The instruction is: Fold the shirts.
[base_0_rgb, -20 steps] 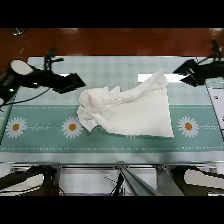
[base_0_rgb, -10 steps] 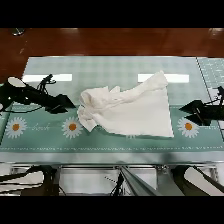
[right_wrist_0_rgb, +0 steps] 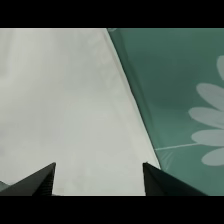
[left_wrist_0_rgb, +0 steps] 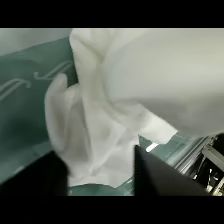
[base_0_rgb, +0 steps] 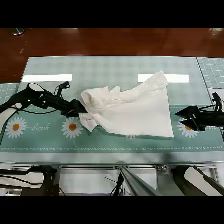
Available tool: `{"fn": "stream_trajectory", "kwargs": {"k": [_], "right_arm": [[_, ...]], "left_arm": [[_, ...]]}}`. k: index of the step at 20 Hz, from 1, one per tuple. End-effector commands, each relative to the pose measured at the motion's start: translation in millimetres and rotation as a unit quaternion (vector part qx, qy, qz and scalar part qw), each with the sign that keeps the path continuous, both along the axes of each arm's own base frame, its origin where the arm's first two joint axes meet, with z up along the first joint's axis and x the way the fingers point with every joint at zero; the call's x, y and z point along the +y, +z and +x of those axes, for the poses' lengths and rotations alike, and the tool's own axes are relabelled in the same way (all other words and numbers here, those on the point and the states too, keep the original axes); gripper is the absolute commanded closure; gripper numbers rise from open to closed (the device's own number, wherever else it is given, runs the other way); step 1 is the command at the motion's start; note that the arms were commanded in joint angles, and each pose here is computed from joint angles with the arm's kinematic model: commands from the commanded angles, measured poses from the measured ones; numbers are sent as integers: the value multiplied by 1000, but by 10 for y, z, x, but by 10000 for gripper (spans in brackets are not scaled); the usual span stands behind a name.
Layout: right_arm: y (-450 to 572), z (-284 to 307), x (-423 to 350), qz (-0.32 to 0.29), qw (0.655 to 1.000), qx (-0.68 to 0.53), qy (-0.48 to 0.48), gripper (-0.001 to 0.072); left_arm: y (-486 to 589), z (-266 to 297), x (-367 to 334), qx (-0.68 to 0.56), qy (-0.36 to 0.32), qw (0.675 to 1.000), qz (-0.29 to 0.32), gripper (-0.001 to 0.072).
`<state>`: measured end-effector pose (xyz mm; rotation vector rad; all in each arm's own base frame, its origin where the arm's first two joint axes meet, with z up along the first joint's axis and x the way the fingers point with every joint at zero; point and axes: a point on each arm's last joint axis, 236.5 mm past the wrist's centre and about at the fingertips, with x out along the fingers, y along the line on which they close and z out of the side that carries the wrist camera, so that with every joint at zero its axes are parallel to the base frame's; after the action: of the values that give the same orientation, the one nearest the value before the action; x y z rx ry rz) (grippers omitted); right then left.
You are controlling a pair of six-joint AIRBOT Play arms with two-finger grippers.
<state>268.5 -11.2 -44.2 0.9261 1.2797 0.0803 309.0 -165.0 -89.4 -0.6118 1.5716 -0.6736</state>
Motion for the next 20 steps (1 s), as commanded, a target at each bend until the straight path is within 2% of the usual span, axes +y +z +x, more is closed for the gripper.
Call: {"fn": "stream_trajectory", "kwargs": {"k": [1,3,5,11,15,20], "right_arm": [[-80,-62,-76,-22,1000,13,3,94],[-214,-248,-208,-56,997,58,7,93],[-314,-528,-239,-65,990,121,11,94],[-385,-574,-77,-24,990,134,22,93],[-377,-434,93,25,993,117,21,94],[-555,-270,405,23,991,115,59,93]], "left_arm": [[-39,-77,-127,-5,-30,1000,-7,679],[-36,-82,-127,-4,-31,999,-7,679],[-24,-102,-134,-1,-34,999,-10,679],[-18,-113,-137,-3,-39,999,-12,679],[-19,-112,-137,-3,-39,999,-12,679],[8,-94,-164,-3,-33,999,-19,679]]}}
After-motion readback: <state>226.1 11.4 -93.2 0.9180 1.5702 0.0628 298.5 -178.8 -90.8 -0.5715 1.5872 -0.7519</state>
